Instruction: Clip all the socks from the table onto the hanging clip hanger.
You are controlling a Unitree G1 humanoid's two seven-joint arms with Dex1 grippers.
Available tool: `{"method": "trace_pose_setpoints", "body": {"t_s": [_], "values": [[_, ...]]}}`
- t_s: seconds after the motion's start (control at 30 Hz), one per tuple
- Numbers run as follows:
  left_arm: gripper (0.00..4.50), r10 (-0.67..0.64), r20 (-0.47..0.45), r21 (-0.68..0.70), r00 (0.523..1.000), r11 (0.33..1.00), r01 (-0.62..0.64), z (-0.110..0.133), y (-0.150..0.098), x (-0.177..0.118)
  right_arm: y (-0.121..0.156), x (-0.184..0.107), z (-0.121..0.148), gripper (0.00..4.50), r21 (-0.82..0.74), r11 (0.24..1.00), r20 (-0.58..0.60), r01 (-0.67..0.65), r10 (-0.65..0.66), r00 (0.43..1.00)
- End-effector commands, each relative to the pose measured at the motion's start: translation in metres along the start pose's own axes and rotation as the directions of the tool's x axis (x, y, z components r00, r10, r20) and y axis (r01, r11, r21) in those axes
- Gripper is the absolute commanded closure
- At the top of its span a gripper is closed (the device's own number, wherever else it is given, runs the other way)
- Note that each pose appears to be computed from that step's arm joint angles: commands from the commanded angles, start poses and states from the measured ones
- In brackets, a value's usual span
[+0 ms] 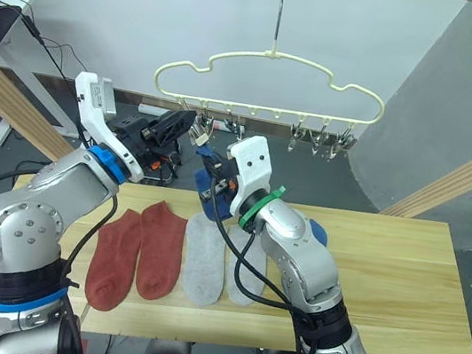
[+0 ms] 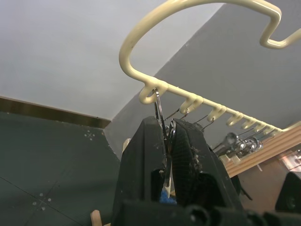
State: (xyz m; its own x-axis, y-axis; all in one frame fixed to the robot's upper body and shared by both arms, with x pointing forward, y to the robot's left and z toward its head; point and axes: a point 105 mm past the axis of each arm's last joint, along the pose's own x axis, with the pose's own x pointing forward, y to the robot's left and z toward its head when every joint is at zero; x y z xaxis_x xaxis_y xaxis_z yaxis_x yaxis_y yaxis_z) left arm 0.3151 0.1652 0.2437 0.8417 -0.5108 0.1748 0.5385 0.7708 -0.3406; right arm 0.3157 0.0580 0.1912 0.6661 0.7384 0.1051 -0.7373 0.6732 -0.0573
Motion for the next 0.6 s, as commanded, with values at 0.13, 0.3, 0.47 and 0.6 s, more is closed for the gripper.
{"method": "trace_pose_setpoints", "body": {"t_s": [0.13, 0.3, 0.47, 0.6], "values": [[4.36, -0.054, 0.039, 0.03, 0.998, 0.998, 0.053, 0.009, -0.015, -0.003, 0.009, 0.001, 0.023, 4.5, 0.004, 1.0, 0.092, -0.029, 0.028, 0.995], [4.36, -0.057, 0.037, 0.023, 0.998, 0.998, 0.056, 0.007, -0.016, -0.002, 0.014, 0.003, 0.031, 4.5, 0.016, 0.999, 0.122, -0.043, 0.041, 0.992], [4.36, -0.061, 0.031, 0.023, 0.998, 0.998, 0.061, 0.005, -0.016, -0.002, 0.017, 0.005, 0.035, 4.5, 0.026, 0.998, 0.139, -0.053, 0.049, 0.989], [4.36, -0.057, 0.029, 0.021, 0.998, 0.998, 0.056, 0.004, -0.016, -0.002, 0.019, 0.005, 0.037, 4.5, 0.029, 0.998, 0.147, -0.058, 0.053, 0.988]]}}
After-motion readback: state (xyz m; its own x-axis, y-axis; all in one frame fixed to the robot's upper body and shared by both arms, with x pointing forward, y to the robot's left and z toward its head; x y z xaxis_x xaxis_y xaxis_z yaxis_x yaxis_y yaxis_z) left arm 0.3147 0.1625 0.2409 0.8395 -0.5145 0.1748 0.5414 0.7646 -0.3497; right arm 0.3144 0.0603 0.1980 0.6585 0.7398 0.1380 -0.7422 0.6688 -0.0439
